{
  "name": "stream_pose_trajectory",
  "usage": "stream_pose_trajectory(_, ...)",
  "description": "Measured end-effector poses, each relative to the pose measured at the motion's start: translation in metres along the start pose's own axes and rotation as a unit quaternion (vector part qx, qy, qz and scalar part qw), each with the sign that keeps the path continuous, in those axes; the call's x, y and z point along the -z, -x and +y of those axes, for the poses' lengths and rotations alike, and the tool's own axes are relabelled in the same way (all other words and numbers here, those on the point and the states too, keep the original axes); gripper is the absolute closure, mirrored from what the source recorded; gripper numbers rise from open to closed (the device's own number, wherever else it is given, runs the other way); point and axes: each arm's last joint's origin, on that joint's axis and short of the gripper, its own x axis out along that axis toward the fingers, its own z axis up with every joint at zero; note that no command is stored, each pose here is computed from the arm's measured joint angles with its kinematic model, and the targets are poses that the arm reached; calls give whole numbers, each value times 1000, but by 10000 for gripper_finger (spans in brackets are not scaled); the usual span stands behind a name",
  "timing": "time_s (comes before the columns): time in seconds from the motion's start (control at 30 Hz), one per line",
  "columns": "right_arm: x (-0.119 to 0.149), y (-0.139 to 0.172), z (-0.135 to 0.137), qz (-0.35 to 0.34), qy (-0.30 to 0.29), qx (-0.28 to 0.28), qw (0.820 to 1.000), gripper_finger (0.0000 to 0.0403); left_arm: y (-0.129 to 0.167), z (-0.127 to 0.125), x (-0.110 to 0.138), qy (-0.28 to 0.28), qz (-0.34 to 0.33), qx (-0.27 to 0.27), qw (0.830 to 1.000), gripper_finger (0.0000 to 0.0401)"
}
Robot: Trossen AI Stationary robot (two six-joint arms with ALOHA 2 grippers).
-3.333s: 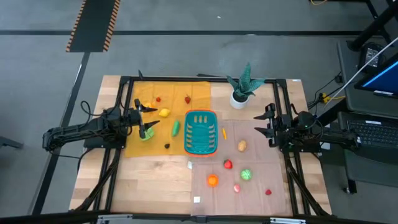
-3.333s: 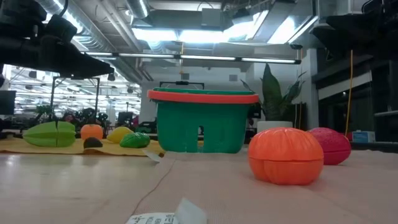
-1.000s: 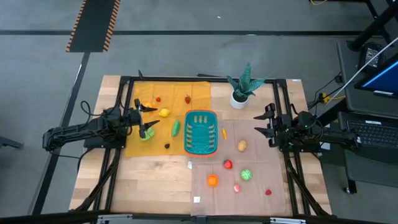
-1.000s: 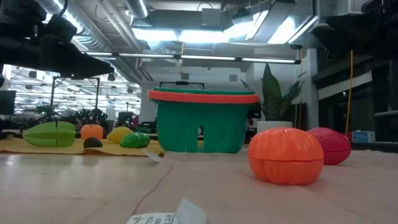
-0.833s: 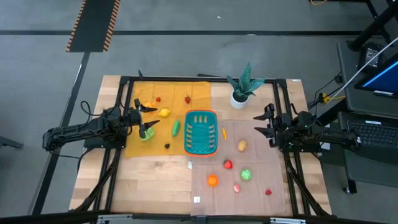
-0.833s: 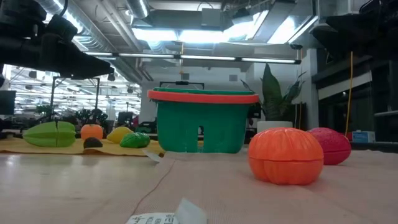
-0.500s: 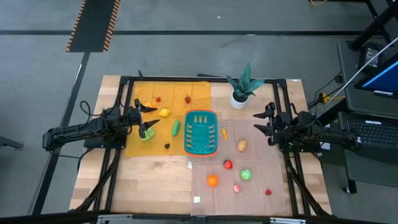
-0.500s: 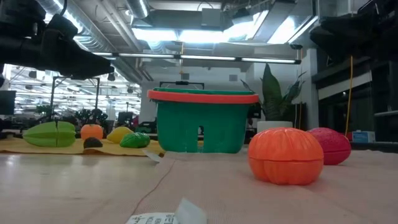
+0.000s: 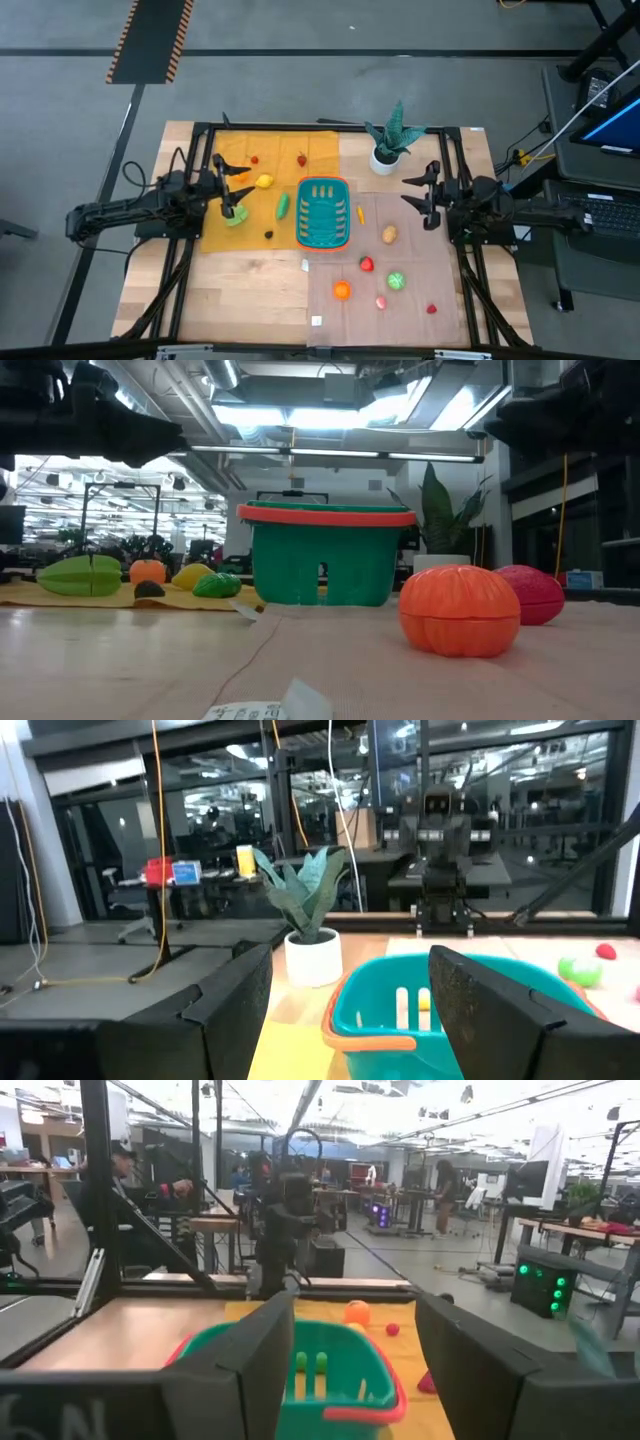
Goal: Pick and placing Produce into tupperware
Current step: Put the potato into the basket
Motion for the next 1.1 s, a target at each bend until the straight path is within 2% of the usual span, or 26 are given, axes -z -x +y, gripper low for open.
stream_pose_trajectory(0.23, -30, -25, -3, 65, 33, -5, 997, 190, -12, 1, -11, 7, 41, 4, 999, 140)
stream_pose_trajectory(0.37, -39, -41, -4, 107, 21, -7, 994, 190, -25, 1, -20, -23, 85, 13, 996, 140)
stream_pose_trajectory(0.5, -47, -55, -5, 121, 6, -7, 993, 190, -37, 1, -28, -63, 119, 22, 991, 140)
stream_pose_trajectory(0.7, -45, -74, -5, 153, 8, -9, 988, 190, -49, 1, -34, -74, 147, 31, 986, 140)
stream_pose_trajectory(0.9, -27, -90, -2, 207, 10, -5, 978, 190, -48, 1, -29, -98, 194, 43, 975, 140)
stream_pose_trajectory(1.1, -17, -94, 3, 240, 12, -20, 970, 190, -47, 1, -27, -69, 209, 39, 975, 140)
